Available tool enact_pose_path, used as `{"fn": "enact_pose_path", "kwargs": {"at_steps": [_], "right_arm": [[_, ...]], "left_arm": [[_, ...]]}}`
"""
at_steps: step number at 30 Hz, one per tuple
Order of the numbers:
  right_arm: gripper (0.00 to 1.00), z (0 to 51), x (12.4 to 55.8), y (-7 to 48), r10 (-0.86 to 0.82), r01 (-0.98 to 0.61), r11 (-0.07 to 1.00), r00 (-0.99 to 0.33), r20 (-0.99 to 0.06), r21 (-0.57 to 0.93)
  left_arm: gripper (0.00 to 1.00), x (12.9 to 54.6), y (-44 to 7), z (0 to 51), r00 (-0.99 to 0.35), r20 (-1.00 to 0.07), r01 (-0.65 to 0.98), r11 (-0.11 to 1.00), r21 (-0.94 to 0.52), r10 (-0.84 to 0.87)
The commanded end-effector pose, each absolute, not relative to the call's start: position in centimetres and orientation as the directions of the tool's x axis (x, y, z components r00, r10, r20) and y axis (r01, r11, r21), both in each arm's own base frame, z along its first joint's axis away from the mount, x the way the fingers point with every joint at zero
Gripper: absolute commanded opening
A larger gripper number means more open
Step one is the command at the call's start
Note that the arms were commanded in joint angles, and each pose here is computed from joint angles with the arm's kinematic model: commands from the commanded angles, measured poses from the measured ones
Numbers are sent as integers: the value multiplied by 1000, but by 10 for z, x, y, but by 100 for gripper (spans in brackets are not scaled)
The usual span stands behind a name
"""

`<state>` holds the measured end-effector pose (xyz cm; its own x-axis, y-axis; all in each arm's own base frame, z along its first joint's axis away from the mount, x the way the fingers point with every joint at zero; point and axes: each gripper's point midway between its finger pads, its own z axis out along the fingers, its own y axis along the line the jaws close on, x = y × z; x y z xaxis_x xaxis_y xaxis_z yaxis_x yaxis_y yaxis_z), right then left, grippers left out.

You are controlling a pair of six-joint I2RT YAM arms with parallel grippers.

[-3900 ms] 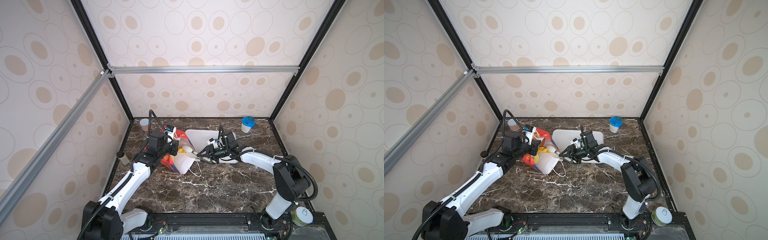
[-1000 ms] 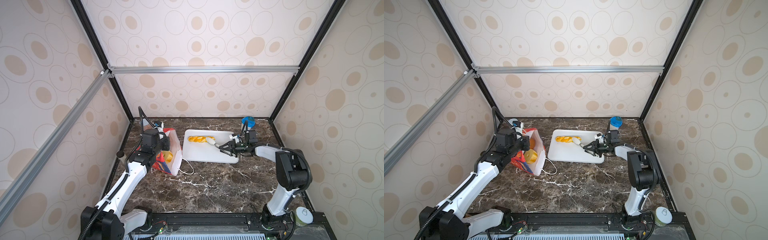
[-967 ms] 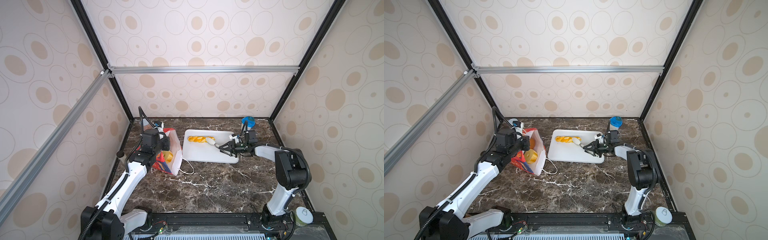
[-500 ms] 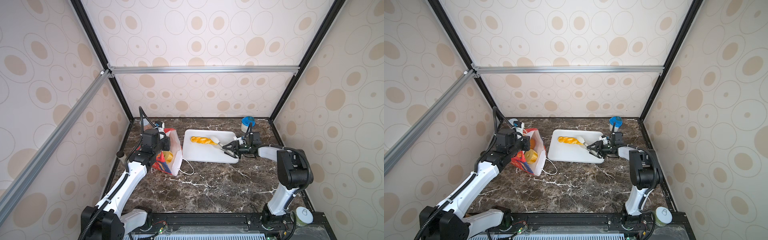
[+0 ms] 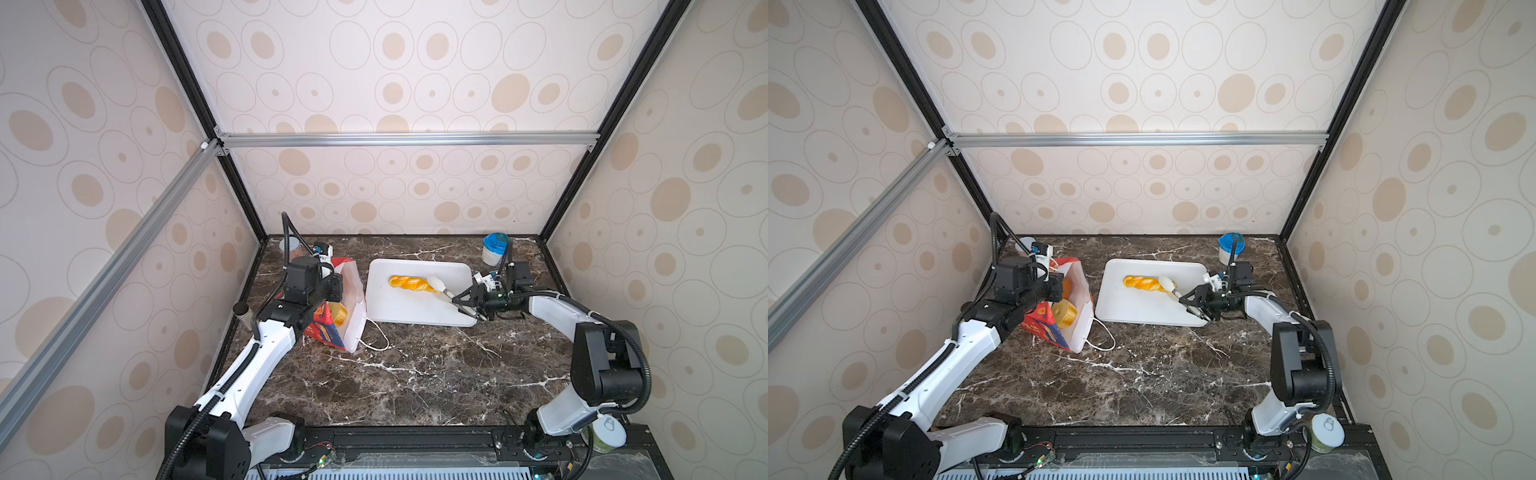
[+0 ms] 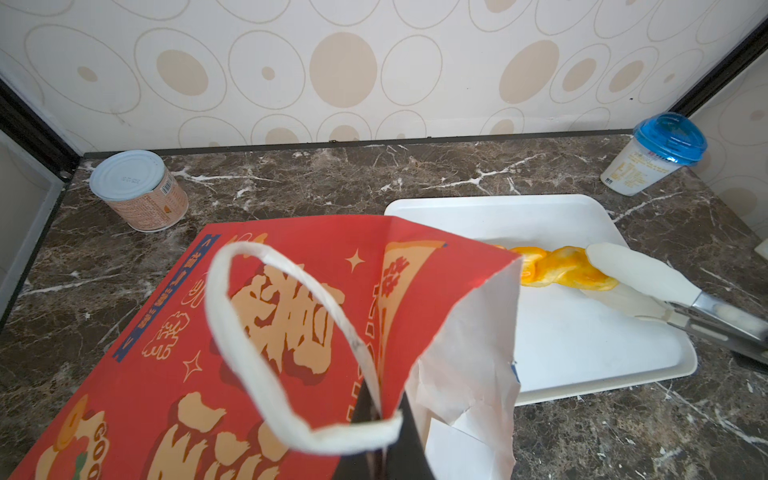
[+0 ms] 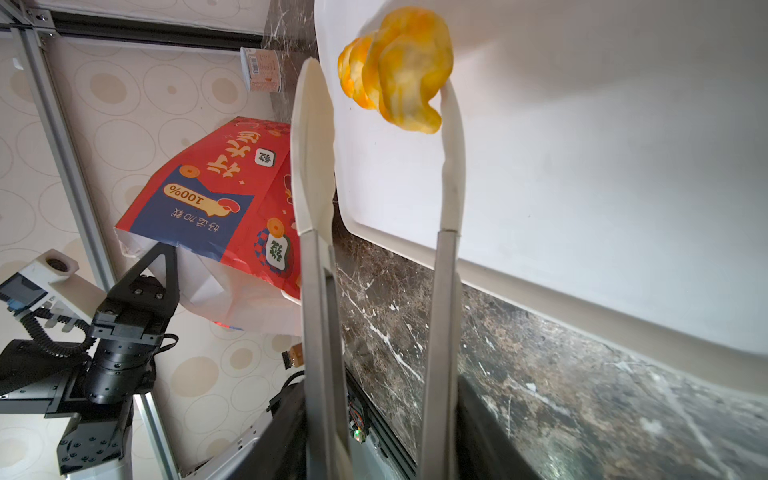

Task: Take the fake bread out of the paper bag
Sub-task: 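Release the twisted bread on the tray and lift the tongs away, then move the tongs with the right gripper into the red bag opening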

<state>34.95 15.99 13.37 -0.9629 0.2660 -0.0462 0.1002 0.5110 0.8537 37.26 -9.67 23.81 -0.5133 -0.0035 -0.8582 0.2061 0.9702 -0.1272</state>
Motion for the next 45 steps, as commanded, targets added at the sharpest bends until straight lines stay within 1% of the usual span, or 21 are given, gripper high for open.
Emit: {"fn": "enact_pose_path", "kwargs": {"at_steps": [1,4,6,9,14,18,22,24,30,33,40,45], "right_arm": [[51,140,357,167,209,38,567,-973,-99,823],[51,136,361,180,156,8,602,-982,-108,799],[52,131,365,182,157,15,610,-982,-103,792],[52,118,366,174,166,34,669,-981,-105,743],[52,114,357,159,153,25,743,-979,-133,669],[52,119,349,150,147,4,776,-974,-174,631],[52,131,346,140,149,-24,814,-957,-249,580],[52,139,343,137,150,-29,820,-953,-263,572],[51,156,319,148,137,-43,763,-965,-226,645],[51,180,300,172,101,-82,671,-975,-200,737],[51,245,224,230,-54,-196,512,-979,-196,836],[50,270,177,257,-122,-207,426,-978,-171,881]], "left_arm": [[0,371,-97,284,-406,-913,232,964,-130,-26],[0,363,-94,285,-399,-917,225,966,-128,-28],[0,359,-93,284,-399,-916,222,966,-133,-35],[0,354,-93,279,-401,-915,222,963,-152,-52],[0,354,-95,276,-406,-912,227,960,-165,-61],[0,359,-96,282,-399,-915,232,959,-161,-57],[0,363,-99,282,-403,-914,242,957,-160,-51],[0,364,-100,281,-406,-912,244,956,-161,-50],[0,360,-105,272,-437,-899,280,948,-152,-15],[0,355,-113,270,-455,-890,328,933,-147,20],[0,337,-128,247,-513,-851,401,909,-118,116],[0,333,-135,233,-538,-834,395,911,-120,124]]}}
